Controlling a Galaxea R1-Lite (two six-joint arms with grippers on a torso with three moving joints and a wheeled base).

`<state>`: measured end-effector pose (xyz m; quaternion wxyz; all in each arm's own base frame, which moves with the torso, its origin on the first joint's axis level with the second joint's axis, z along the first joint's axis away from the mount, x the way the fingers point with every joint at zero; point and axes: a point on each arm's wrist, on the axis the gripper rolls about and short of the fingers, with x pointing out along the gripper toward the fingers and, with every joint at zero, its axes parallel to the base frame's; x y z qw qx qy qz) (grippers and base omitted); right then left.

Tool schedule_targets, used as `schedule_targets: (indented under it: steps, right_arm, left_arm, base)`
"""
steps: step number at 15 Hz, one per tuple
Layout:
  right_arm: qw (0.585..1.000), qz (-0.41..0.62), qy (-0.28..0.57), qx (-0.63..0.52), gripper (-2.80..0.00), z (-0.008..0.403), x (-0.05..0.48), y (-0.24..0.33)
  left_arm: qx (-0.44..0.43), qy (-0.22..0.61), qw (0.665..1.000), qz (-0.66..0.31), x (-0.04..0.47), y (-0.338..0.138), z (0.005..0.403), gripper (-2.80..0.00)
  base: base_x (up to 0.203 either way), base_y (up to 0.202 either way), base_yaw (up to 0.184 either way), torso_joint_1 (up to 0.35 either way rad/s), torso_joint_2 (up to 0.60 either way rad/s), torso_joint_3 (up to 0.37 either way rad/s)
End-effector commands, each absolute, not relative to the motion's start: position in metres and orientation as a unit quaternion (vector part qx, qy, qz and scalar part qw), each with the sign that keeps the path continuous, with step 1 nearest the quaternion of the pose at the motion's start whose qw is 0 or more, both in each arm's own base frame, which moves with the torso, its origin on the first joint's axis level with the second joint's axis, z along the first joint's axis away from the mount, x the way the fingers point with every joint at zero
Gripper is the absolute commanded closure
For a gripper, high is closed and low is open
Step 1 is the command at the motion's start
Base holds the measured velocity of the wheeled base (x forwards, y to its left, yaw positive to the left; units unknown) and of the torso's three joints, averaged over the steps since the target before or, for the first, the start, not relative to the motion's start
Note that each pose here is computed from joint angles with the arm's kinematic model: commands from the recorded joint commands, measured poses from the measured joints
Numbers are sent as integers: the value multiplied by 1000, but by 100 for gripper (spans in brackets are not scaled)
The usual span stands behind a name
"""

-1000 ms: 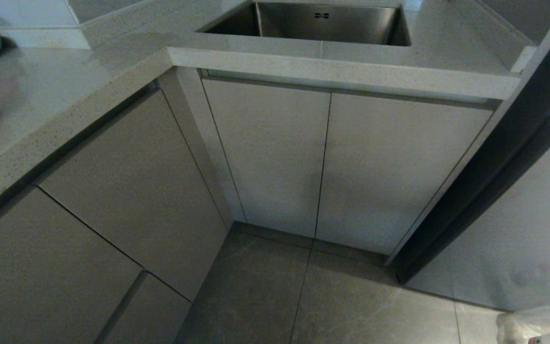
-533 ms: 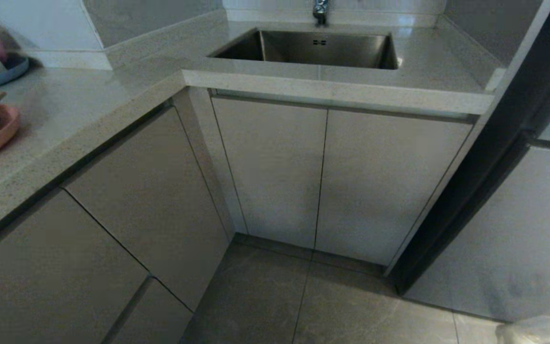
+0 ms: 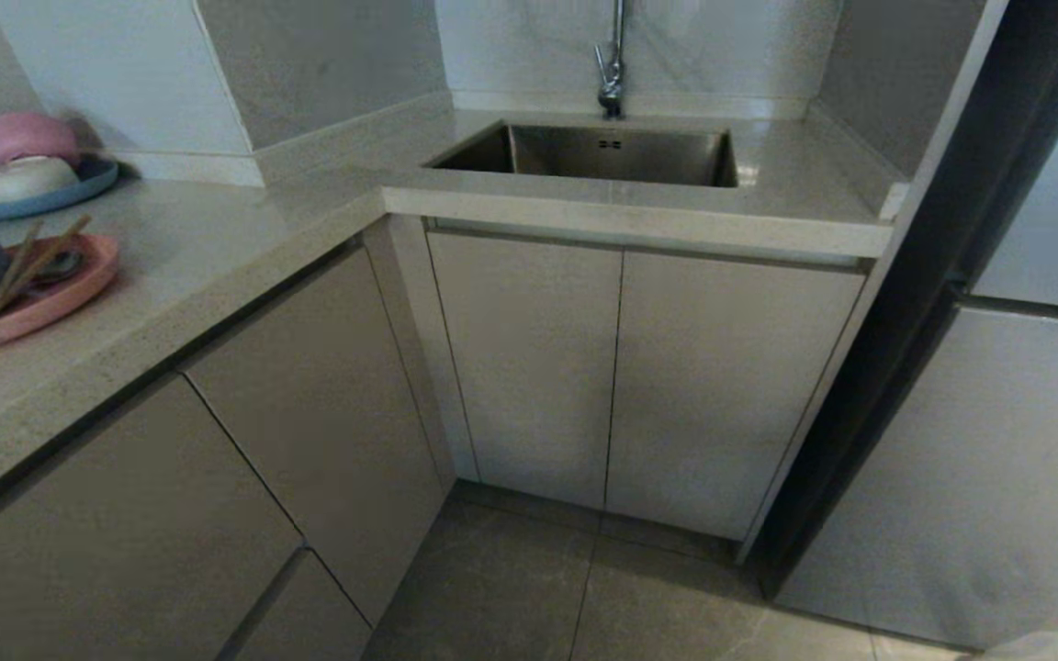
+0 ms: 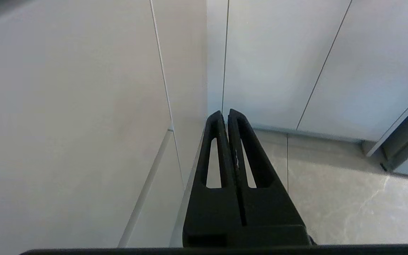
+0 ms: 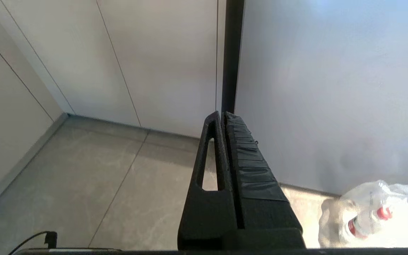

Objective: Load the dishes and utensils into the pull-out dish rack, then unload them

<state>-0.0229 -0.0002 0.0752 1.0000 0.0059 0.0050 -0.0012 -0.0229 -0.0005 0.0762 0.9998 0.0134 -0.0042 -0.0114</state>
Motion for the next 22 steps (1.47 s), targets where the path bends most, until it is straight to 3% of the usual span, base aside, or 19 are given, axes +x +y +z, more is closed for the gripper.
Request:
schedule_targets:
  steps: [1,14,22]
  right_arm:
    - [1000,-1,5,6,0,75,-23,0]
    - [1000,-1,5,6,0,75,-23,0]
    - [1000,-1,5,6,0,75,-23,0]
  left_arm:
    - [14,0,1000,-12,-22,-1,75,0]
    - [12,0,1000,-12,-22,-1,75,0]
    - [12,0,1000,-12,-22,-1,75,0]
  base:
    - [0,0,0,2,7,212]
    - [0,0,0,4,3,200]
    - [0,0,0,2,0,23]
